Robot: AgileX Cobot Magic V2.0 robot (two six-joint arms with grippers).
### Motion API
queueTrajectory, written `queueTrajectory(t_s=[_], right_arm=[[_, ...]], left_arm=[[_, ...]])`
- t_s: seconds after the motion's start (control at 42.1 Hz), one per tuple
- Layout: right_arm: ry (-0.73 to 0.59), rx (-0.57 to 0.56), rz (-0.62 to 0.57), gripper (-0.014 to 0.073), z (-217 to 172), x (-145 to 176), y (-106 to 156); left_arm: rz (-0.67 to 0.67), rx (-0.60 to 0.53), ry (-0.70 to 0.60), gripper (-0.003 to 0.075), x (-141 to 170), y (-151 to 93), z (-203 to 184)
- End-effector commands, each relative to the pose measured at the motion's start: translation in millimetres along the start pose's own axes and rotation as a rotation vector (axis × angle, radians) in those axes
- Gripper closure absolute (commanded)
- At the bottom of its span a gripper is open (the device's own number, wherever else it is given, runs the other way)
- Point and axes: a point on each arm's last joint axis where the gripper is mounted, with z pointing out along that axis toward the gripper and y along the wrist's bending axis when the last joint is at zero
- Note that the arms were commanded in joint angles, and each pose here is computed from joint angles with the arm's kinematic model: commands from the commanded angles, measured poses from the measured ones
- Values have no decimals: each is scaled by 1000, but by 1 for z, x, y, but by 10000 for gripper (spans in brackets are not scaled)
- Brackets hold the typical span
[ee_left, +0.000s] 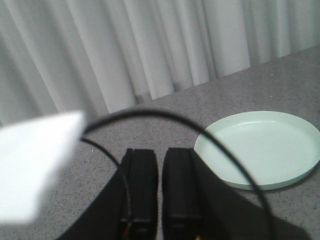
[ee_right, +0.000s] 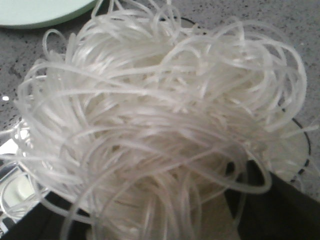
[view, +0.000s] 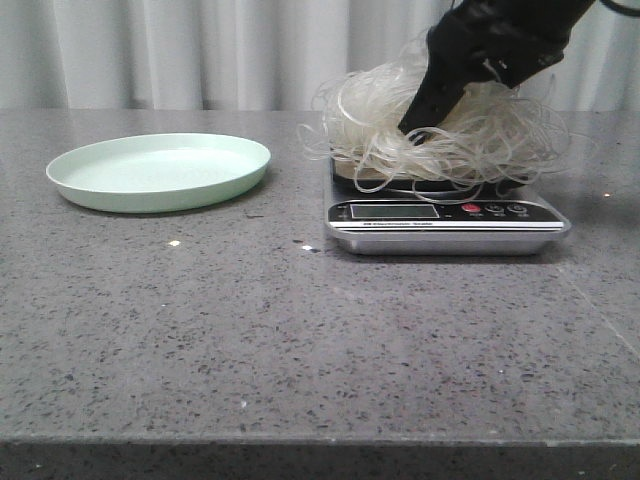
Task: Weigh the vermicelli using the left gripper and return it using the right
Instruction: 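Lower the right gripper onto the vermicelli on the scale and grasp it, then lift the vermicelli with the right gripper and carry it over the green plate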
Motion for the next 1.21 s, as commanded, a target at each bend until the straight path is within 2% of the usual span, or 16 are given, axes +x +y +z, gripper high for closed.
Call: queueTrajectory(t_s=[0.0, 0.071, 0.166, 0.214, 0.38, 0.689, 1.188], right_arm=[[-77, 35, -11, -5, -11, -13, -3], [-77, 36, -11, -2, -11, -13, -3], [-78, 36, -11, 71, -11, -13, -3], [-76, 34, -11, 134, -11, -12, -2], [-71, 29, -11, 442, -11, -12, -2], [-85, 31, -16, 437, -18, -15, -1], [-364, 136, -86, 444, -109, -63, 4]], left_arm=[[-26, -37, -99, 575, -16, 5, -2], [-26, -37, -99, 575, -16, 5, -2], [-26, -37, -99, 575, -16, 5, -2], [-26, -37, -99, 575, -16, 5, -2], [-26, -37, -99, 575, -16, 5, -2], [-26, -37, -99, 575, -16, 5, -2], [-26, -37, -99, 575, -16, 5, -2]])
